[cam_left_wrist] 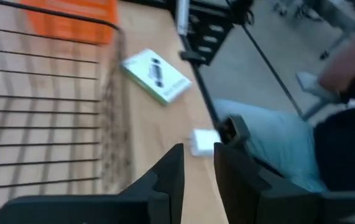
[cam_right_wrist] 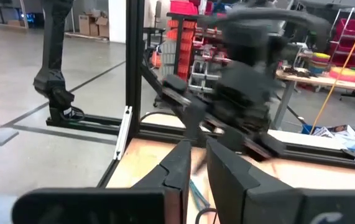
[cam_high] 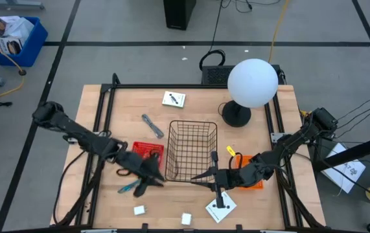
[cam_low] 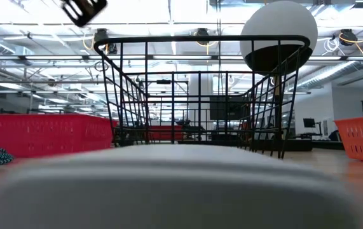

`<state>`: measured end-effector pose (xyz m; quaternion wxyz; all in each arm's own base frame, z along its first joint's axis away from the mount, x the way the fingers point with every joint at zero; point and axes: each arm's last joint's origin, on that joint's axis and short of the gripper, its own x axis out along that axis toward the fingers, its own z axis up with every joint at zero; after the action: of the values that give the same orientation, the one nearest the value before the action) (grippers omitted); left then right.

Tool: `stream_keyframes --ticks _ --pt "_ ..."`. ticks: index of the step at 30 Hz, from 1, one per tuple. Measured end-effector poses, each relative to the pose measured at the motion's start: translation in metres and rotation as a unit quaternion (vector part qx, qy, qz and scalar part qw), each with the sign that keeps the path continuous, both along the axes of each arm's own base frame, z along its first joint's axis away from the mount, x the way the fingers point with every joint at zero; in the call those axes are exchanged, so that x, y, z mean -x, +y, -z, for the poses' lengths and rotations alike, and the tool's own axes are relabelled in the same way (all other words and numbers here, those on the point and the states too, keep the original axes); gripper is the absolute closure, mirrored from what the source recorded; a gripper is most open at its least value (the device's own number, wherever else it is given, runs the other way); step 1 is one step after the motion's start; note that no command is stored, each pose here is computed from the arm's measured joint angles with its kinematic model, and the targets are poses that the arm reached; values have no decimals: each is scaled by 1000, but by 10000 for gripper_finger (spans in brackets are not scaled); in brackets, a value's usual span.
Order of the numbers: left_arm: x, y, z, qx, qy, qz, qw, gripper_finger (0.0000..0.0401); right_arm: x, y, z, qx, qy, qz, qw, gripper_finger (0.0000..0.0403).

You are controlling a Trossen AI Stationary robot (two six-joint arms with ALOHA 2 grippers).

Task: Pick and place items into bin
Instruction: Put the right charger adapter into the black wire basket, then adjust the black wire basket

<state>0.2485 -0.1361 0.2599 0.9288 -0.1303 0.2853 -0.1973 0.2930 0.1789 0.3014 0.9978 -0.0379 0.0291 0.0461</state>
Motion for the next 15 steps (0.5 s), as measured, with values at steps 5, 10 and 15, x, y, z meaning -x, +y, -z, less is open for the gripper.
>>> stream_keyframes --ticks 5,10,15 --pt "17 -35 1 8 -9 -15 1000 295 0 1 0 5 2 -2 1000 358" --pt "22 -61 24 -21 11 -16 1000 240 1 1 2 3 11 -2 1000 358" --pt "20 -71 43 -26 46 -25 998 200 -2 10 33 -68 120 -35 990 352"
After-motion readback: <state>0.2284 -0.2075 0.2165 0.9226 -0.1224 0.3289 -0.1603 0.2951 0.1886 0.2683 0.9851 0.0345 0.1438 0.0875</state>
